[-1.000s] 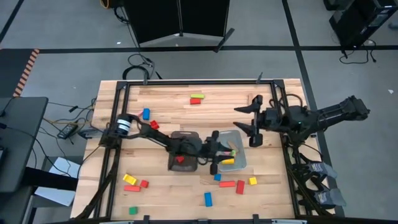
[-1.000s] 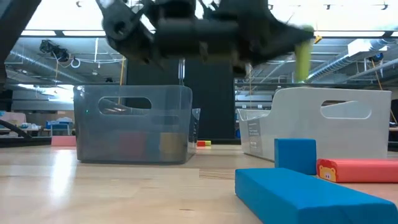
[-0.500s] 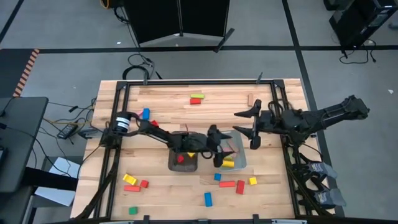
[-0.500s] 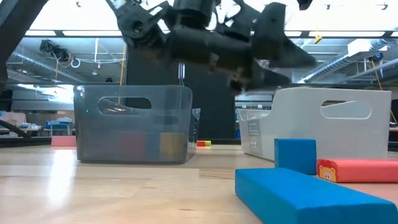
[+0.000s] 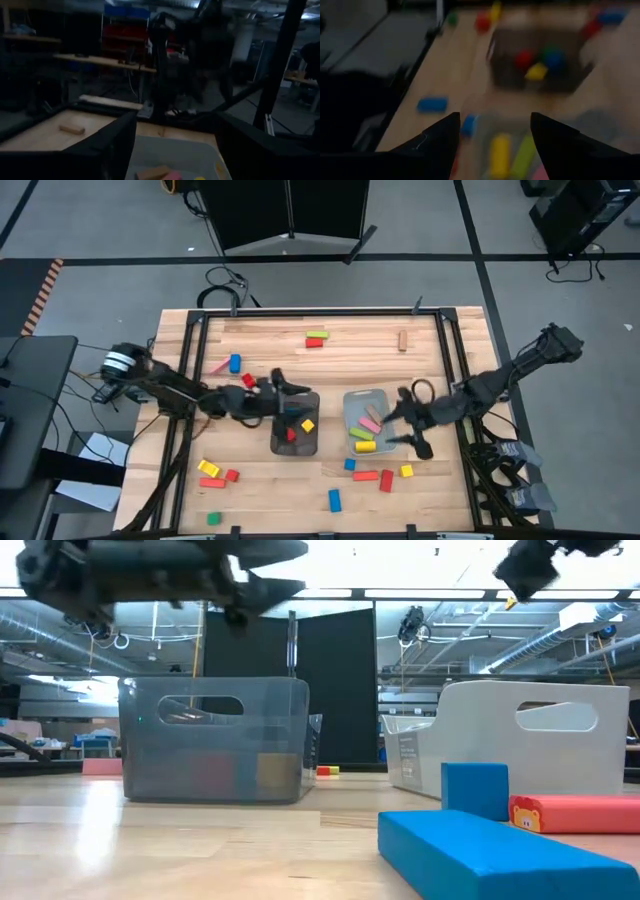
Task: Sort blocks by size
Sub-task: Put the small yellow block into the black bin
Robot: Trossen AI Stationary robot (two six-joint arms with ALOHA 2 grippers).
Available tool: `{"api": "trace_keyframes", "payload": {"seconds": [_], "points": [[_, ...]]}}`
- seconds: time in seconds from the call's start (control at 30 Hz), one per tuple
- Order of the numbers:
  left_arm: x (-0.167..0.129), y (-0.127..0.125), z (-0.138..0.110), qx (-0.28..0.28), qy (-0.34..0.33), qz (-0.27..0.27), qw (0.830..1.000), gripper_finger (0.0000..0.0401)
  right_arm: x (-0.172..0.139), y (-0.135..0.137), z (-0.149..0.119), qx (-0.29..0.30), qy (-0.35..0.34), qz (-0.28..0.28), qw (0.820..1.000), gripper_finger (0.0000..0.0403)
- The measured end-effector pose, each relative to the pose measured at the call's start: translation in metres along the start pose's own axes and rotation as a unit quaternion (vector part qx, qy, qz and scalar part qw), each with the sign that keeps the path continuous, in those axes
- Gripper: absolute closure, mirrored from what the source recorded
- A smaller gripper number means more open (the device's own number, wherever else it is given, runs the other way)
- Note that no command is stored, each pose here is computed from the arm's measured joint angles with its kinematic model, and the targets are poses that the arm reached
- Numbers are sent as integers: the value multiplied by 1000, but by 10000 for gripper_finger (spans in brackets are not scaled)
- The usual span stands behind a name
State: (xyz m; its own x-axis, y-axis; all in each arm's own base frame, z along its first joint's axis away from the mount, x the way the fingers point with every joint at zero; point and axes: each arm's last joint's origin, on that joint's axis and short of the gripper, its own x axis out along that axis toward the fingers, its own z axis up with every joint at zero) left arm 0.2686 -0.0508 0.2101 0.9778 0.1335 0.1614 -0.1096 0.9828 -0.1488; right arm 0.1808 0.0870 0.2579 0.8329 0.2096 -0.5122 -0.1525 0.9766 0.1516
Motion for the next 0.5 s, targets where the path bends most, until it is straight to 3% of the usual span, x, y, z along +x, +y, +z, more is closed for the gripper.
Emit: {"api": "trace_keyframes", "payload": {"seconds": [0.23,0.5], "points": [[-40,6,28,7,-61,7,998,137,26,41,-38,56,132,36,989,149],[-52,10,43,25,-89,15,996,137,42,73,-80,102,232,7,967,149]]}}
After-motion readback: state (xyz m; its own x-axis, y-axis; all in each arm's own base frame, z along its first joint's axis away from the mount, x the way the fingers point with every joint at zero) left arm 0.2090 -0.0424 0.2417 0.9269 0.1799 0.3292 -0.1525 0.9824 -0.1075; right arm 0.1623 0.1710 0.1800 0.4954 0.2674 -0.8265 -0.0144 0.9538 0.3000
